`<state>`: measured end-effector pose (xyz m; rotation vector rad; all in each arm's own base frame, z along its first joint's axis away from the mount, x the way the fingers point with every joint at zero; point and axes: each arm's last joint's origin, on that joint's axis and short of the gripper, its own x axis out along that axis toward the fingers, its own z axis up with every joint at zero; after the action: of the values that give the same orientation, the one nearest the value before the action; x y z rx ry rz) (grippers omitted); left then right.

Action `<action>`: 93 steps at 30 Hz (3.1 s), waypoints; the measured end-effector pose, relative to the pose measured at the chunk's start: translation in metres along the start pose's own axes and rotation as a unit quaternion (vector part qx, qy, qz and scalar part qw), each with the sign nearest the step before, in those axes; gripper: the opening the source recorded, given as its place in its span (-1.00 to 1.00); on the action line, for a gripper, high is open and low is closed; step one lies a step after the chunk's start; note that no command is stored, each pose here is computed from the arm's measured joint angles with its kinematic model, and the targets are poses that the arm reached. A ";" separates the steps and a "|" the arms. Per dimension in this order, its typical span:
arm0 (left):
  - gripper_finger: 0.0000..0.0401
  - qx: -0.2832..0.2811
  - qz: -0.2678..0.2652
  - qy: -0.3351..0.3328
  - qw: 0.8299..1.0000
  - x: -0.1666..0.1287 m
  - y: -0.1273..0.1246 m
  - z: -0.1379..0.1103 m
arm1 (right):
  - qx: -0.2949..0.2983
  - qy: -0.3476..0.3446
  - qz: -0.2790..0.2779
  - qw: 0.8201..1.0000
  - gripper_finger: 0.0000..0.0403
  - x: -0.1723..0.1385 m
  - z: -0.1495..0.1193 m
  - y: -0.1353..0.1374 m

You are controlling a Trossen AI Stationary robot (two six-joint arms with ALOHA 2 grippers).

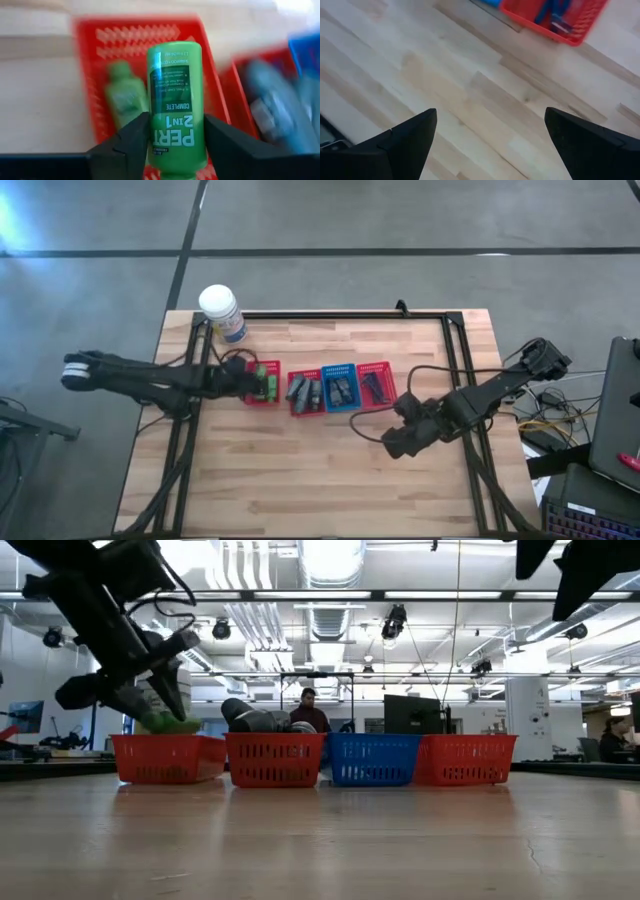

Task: Pick & Place Travel size toiletries
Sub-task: Put the green shampoo into the left red bin, then return to Home Position

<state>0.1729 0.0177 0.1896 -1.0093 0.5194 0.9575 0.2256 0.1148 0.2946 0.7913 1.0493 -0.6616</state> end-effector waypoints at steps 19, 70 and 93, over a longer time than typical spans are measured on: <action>0.00 0.406 -0.172 -0.105 0.891 -0.064 -0.044 0.056 | -0.101 -0.147 0.127 0.976 0.82 -0.001 0.084 0.016; -0.29 0.277 0.151 -0.442 0.840 -0.158 0.071 0.099 | -0.212 -0.396 0.039 0.892 0.82 -0.038 0.206 -0.024; -0.29 0.105 0.088 -0.484 0.864 -0.051 0.154 0.071 | -0.210 -0.396 0.040 0.893 0.82 -0.038 0.206 -0.024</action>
<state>0.0110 0.0893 0.1882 -0.1911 -0.1442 1.3907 0.2945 -0.0645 0.3818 0.1351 0.3737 -0.5755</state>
